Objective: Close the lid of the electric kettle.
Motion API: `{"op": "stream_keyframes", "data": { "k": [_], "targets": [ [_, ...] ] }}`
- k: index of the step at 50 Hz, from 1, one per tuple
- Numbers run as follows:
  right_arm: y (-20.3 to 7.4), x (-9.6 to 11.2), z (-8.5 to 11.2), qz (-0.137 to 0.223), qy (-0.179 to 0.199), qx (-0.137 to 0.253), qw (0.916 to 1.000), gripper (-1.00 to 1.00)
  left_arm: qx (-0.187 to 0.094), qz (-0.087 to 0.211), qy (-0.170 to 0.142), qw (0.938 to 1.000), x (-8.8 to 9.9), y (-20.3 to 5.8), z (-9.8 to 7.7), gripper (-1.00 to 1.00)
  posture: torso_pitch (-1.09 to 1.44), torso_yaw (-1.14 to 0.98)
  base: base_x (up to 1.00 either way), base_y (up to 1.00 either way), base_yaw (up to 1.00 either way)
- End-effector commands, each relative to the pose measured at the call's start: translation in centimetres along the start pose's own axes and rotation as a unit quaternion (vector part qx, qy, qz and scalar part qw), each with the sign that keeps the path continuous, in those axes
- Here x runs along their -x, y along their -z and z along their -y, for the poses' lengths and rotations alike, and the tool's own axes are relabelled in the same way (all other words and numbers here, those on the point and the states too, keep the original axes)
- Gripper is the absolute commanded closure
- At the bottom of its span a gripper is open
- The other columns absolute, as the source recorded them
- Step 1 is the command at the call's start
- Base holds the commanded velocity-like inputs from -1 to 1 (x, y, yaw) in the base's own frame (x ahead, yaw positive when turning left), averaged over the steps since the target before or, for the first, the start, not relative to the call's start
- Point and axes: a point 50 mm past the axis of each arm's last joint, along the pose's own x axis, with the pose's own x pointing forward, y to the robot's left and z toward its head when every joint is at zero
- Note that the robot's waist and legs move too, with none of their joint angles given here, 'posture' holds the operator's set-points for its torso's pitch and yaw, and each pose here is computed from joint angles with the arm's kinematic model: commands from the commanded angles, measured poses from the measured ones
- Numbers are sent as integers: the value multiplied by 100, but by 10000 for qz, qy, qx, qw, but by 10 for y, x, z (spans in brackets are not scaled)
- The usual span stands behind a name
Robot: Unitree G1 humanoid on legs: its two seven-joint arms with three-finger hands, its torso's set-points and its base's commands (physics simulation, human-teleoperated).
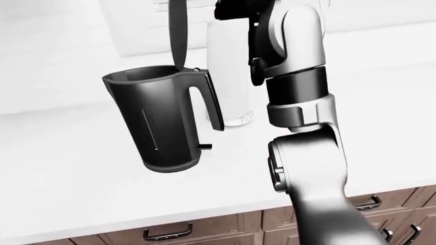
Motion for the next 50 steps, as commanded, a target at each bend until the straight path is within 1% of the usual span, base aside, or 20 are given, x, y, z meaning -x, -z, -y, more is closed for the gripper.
{"op": "stream_keyframes", "data": {
  "k": [1, 5, 17, 24, 32, 42, 50],
  "targets": [
    [-4, 11, 13, -2, 413, 116, 9991, -96, -35, 323, 81, 9994, -1, -11, 3, -100, -44, 0, 0, 0, 0],
    [-9, 5, 11, 9, 390, 152, 9991, -96, -36, 319, 79, 9995, -1, -10, 3, -100, -44, 0, 0, 0, 0],
    [-15, -6, 21, -46, 458, 163, 9988, -96, -18, 313, 80, 9995, -1, -10, 3, -100, -44, 0, 0, 0, 0],
    [-19, -18, 16, -104, 395, 203, 9990, -96, -9, 311, 81, 9995, -1, -10, 3, -100, -44, 0, 0, 0, 0],
    [-29, -27, 7, 13, 358, 187, 9992, -97, -4, 316, 82, 9995, -1, -10, 2, -100, -44, 0, 0, 0, 0],
    [-39, -32, 7, 96, 413, 162, 9990, -97, 6, 315, 81, 9995, -2, -10, 2, -100, -44, 0, 0, 0, 0],
    [-51, -33, 7, 233, 391, 197, 9988, -97, 16, 323, 74, 9995, -2, -12, 2, -100, -44, 0, 0, 0, 0]
  ]
}}
